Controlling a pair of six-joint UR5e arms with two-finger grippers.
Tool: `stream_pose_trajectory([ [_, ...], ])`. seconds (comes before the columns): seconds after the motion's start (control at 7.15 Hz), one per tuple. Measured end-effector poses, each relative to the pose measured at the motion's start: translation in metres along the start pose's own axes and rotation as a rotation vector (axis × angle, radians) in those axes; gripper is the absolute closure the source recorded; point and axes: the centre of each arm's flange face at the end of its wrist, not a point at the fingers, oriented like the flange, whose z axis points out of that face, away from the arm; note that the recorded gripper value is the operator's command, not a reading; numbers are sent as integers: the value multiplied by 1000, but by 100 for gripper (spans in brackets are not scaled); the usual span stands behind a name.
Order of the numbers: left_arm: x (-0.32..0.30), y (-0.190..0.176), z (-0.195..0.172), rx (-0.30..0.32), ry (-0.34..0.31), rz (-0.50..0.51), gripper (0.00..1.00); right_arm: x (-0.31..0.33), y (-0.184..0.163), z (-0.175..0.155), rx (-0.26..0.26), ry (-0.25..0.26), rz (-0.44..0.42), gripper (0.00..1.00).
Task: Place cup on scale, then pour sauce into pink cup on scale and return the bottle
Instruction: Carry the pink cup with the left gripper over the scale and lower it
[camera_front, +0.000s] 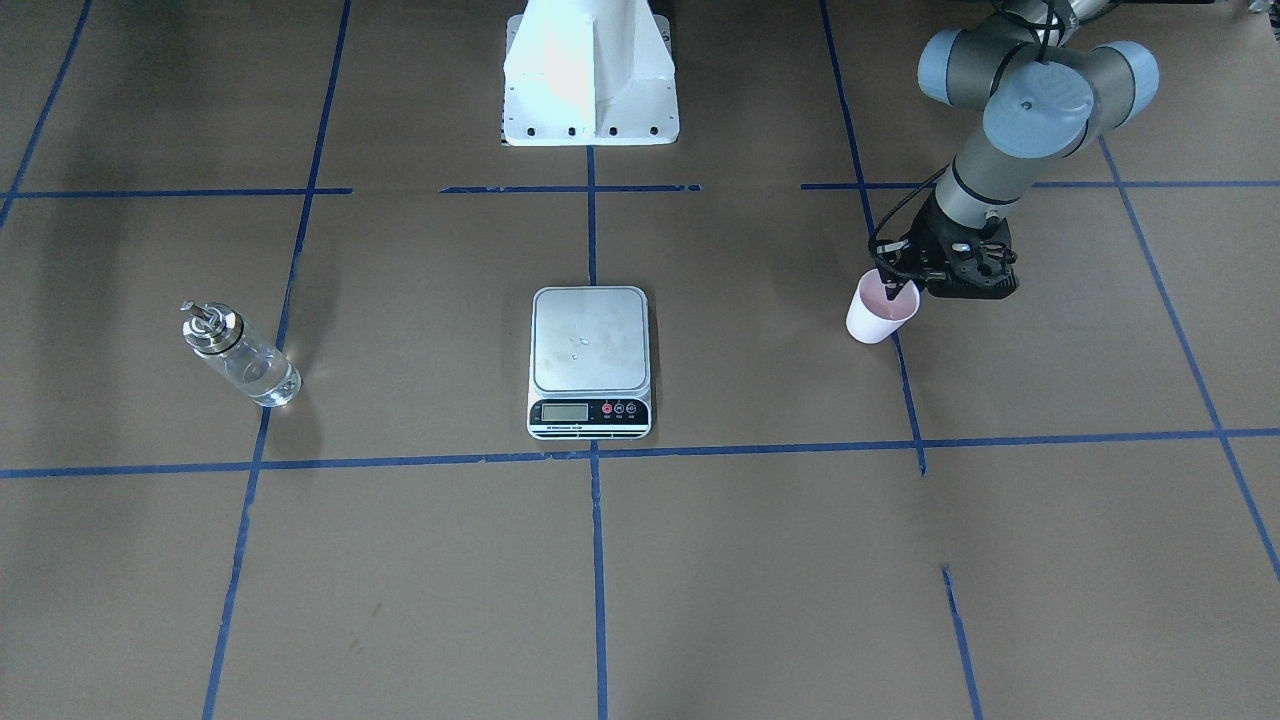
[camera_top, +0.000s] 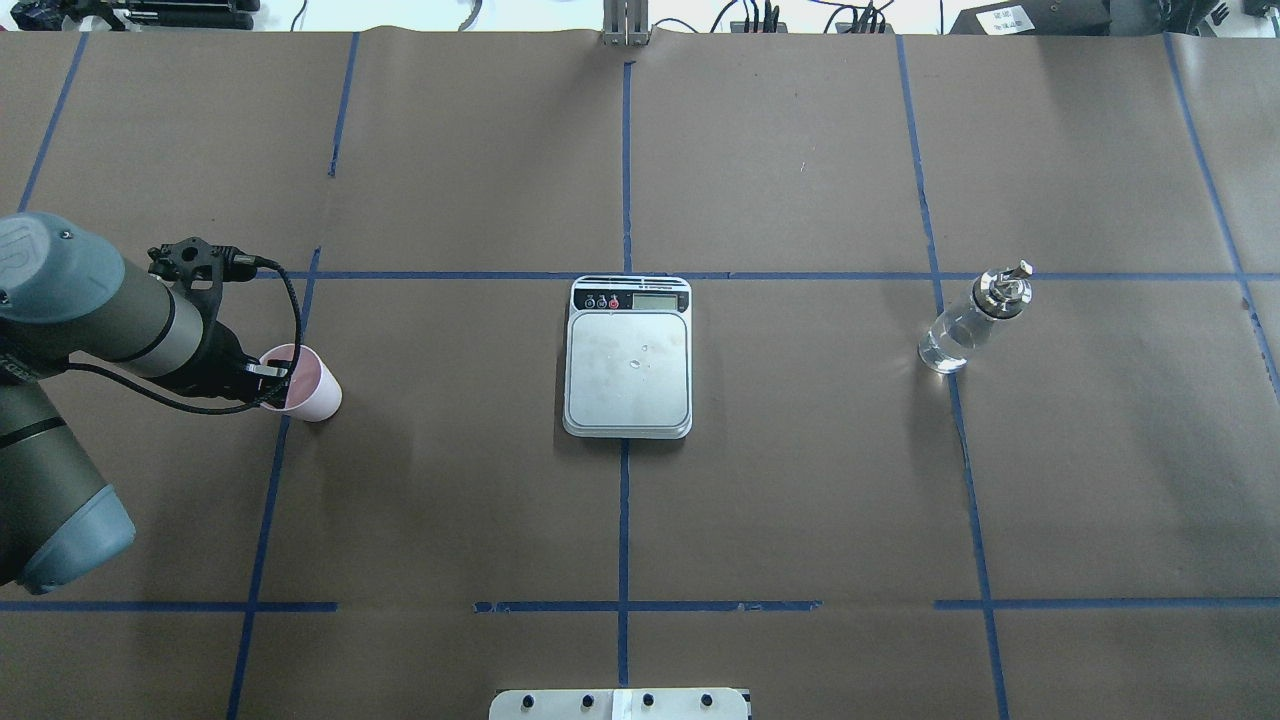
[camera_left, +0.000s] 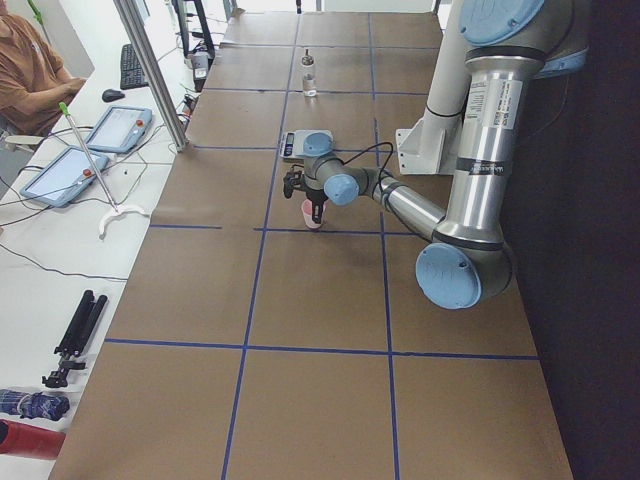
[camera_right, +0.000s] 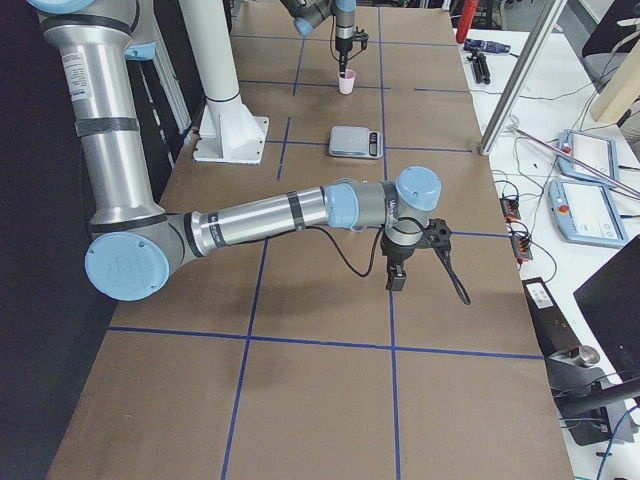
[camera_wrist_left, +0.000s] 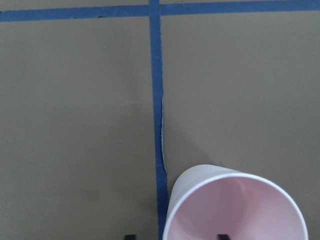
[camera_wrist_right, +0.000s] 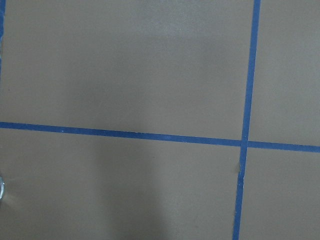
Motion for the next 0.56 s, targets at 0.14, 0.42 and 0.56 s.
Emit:
stream_pose_trajectory([
  [0.14, 2, 2, -3, -6, 8, 3, 100, 1, 0, -1, 1, 0, 1, 0],
  [0.42, 12, 9, -22, -29, 23, 2, 100, 1, 1, 0, 1, -1, 3, 0],
  [0.56, 19, 14, -37, -41, 16, -5, 100, 2, 1, 0, 0, -1, 4, 0],
])
